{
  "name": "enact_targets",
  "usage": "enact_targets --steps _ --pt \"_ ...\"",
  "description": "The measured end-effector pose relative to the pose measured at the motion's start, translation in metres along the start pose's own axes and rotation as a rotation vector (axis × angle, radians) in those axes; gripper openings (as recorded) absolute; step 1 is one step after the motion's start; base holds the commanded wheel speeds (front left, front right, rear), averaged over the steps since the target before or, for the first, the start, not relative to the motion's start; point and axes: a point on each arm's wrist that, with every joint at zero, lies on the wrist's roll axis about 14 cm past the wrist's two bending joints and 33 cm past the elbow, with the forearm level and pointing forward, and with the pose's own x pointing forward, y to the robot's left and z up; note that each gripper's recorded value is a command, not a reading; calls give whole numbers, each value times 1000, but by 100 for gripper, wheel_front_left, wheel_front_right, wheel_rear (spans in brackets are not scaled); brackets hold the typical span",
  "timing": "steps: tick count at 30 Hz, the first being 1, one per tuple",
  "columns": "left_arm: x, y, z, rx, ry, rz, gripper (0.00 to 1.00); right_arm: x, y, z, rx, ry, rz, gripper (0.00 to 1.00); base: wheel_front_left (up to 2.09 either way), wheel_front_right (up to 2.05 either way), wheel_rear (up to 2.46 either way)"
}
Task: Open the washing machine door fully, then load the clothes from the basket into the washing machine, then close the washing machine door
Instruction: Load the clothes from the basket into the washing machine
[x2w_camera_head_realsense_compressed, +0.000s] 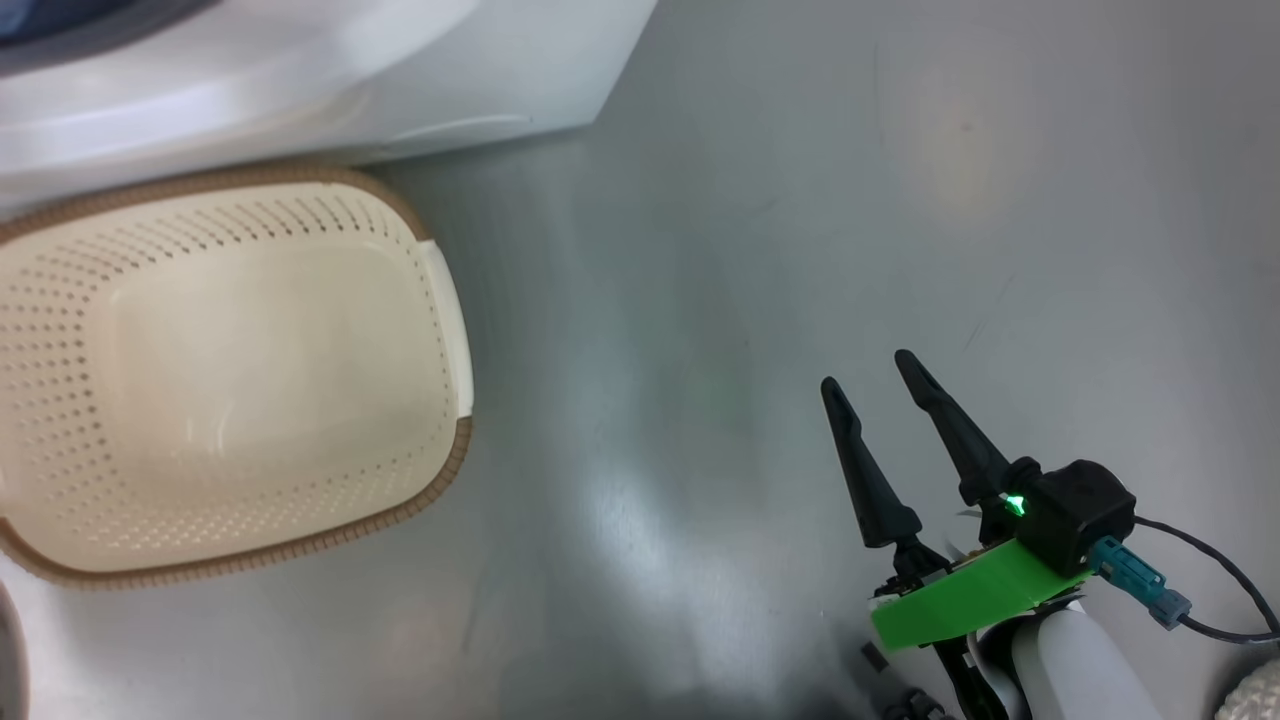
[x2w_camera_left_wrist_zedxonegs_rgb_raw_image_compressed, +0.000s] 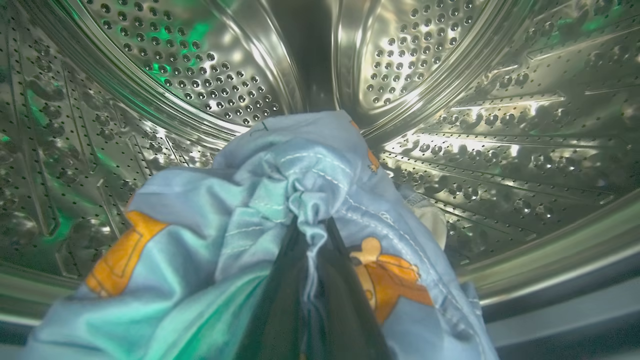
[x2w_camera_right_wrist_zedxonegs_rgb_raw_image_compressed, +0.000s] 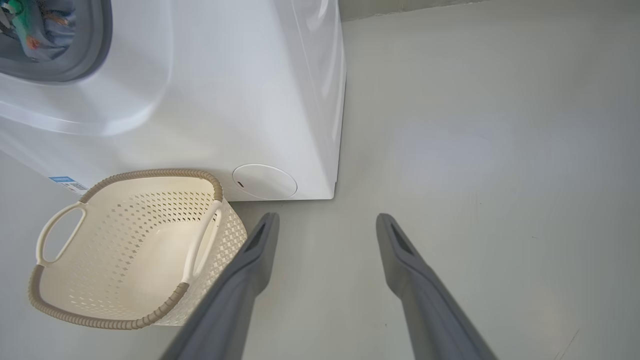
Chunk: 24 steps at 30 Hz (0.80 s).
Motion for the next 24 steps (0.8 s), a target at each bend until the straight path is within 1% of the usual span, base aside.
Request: enact_targets --steps 4,8,15,18,21,23,24 --pt "11 -2 -6 1 -8 -9 0 3 1 -12 12 28 5 100 0 0 0" --pt "16 -2 -9 32 -55 -16 0 6 5 -22 25 53 14 100 0 0 0" --pt "28 -6 22 151 -247 -56 0 7 9 -37 46 88 25 100 0 0 0" --pt "29 -14 52 185 -371 -74 0 7 9 -43 54 105 22 100 0 0 0" --pt "23 -23 83 197 -499 -87 0 6 7 -49 55 121 16 100 0 0 0" --pt "20 -24 90 201 -536 -84 0 5 5 -51 54 127 11 100 0 0 0" --pt "20 -21 86 194 -532 -76 0 5 4 -52 53 129 9 100 0 0 0"
